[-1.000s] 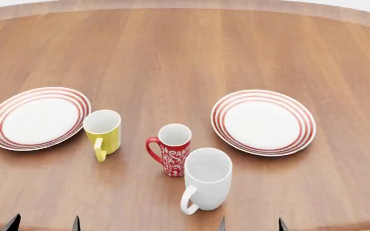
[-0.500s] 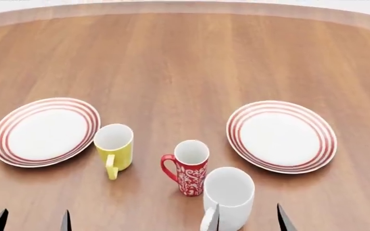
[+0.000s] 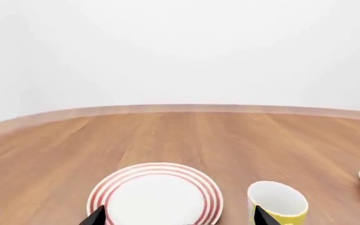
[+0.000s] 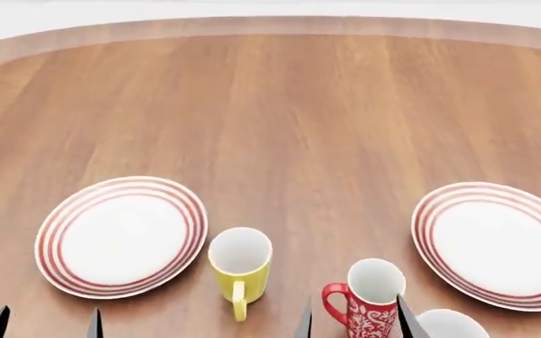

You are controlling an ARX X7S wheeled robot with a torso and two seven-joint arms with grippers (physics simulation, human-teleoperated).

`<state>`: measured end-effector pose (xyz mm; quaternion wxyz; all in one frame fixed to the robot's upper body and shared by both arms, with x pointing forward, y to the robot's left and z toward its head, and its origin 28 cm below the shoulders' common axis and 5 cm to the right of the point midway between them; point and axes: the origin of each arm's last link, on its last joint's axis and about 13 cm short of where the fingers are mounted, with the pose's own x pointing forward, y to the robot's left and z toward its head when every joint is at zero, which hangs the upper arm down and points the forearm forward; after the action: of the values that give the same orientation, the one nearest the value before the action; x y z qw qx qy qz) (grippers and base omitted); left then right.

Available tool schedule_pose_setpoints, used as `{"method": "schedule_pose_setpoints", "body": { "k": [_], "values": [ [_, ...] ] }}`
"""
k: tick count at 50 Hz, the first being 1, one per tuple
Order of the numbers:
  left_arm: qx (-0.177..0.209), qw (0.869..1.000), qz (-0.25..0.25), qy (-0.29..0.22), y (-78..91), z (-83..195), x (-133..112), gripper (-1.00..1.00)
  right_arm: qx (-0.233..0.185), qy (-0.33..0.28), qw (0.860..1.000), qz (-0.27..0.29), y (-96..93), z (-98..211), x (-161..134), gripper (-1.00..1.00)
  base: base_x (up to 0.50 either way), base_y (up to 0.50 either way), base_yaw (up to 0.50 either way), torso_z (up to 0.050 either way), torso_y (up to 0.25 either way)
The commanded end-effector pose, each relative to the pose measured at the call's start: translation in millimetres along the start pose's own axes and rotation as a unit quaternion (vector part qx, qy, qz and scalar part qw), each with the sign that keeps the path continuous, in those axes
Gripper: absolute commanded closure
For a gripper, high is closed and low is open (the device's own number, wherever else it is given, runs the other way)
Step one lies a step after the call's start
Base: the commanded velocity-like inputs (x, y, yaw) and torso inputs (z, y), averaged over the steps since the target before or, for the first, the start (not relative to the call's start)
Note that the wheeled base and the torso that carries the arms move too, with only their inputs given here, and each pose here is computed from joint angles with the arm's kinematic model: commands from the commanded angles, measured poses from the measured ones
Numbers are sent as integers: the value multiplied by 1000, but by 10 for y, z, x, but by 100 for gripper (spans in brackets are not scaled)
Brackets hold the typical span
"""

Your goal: Put the red mug on the left plate.

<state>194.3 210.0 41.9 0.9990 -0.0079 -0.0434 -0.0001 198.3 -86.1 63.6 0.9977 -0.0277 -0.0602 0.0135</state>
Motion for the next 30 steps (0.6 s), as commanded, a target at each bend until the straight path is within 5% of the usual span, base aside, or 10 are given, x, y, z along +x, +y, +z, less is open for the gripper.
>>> {"method": "schedule_pose_setpoints", "body": {
  "k": [1,30],
  "values": [
    [1,1000,0,-2,6,12,-12,-100,3,-2,1000,0,11,11,-3,-100,309,438,0,0,0],
    [2,1000,-3,-4,2,21,-23,-100,14,6,1000,-12,3,7,16,-100,296,413,0,0,0]
  ]
}}
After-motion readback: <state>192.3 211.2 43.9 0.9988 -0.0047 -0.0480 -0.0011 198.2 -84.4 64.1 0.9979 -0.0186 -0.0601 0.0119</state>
